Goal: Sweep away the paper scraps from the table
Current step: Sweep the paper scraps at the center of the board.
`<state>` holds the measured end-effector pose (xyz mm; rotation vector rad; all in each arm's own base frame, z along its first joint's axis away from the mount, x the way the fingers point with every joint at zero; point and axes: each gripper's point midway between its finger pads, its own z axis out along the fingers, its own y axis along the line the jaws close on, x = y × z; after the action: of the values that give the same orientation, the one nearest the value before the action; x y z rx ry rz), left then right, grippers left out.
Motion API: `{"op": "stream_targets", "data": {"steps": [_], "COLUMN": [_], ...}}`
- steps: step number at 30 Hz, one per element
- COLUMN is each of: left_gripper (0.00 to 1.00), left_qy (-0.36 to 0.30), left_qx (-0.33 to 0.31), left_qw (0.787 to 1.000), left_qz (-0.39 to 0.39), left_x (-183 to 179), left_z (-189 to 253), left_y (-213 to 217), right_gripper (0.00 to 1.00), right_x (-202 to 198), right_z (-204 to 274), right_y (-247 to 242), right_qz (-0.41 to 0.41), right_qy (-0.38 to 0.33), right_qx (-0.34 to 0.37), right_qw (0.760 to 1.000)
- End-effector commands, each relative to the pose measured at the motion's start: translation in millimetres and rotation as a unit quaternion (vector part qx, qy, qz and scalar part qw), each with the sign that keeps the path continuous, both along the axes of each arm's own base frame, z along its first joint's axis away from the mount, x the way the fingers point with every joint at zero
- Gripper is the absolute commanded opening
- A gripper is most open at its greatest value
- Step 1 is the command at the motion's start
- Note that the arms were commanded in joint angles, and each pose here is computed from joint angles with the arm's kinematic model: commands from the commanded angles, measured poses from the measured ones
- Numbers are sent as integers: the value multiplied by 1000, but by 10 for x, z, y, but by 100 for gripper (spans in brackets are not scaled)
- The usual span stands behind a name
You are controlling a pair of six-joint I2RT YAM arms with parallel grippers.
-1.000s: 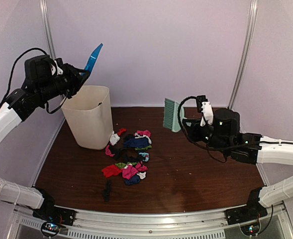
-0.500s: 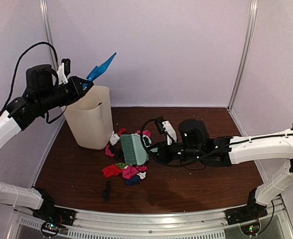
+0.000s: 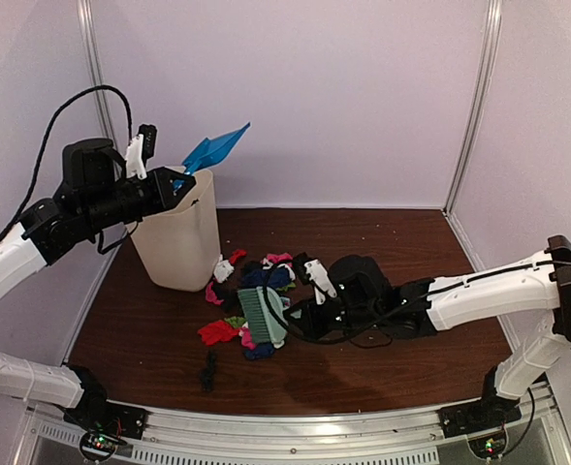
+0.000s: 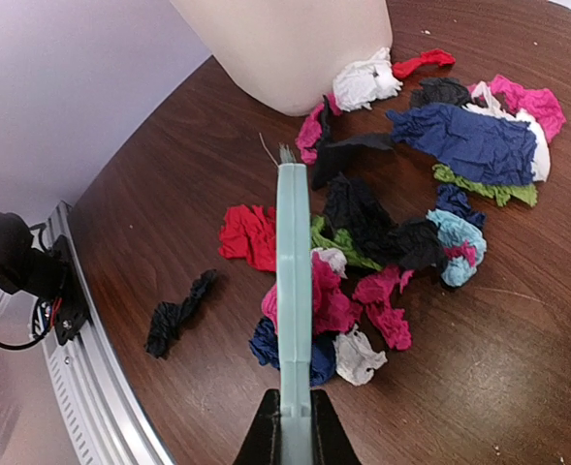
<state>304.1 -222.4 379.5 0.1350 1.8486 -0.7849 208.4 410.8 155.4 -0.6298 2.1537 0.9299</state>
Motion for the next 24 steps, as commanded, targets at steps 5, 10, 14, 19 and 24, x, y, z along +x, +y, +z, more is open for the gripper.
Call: {"op": "stream_targets", "data": {"steps": [5,10,14,19,24], "left_gripper": [0,0,0,0,0], "left_qy": [-39,-36,-37,-36,-27], "left_qx": [1,5,17,36,53], "left_qw": [999,999,999,998,997], "left_qz": [-18,-23,-31,-43,-49], "left_x": [-29,-18,-19,-34,-36], "left_z": [97,41,-6,-113,-245], "left_y": [-89,-126,-188,-262,-308], "right_gripper": [0,0,0,0,0], "right_x": [61,90,83,-49,-282], "right_z": [-105,-112,36,379,557], "right_y": [-508,-954,-1305,-1356,-899], "right_qz": [-71,-133,-181,-160,-50], "right_qy": [-17,-25,-33,-38,-21], "right_qx": [-48,-95,-108,-42,57], "right_qw": [996,986,977,986,997]}}
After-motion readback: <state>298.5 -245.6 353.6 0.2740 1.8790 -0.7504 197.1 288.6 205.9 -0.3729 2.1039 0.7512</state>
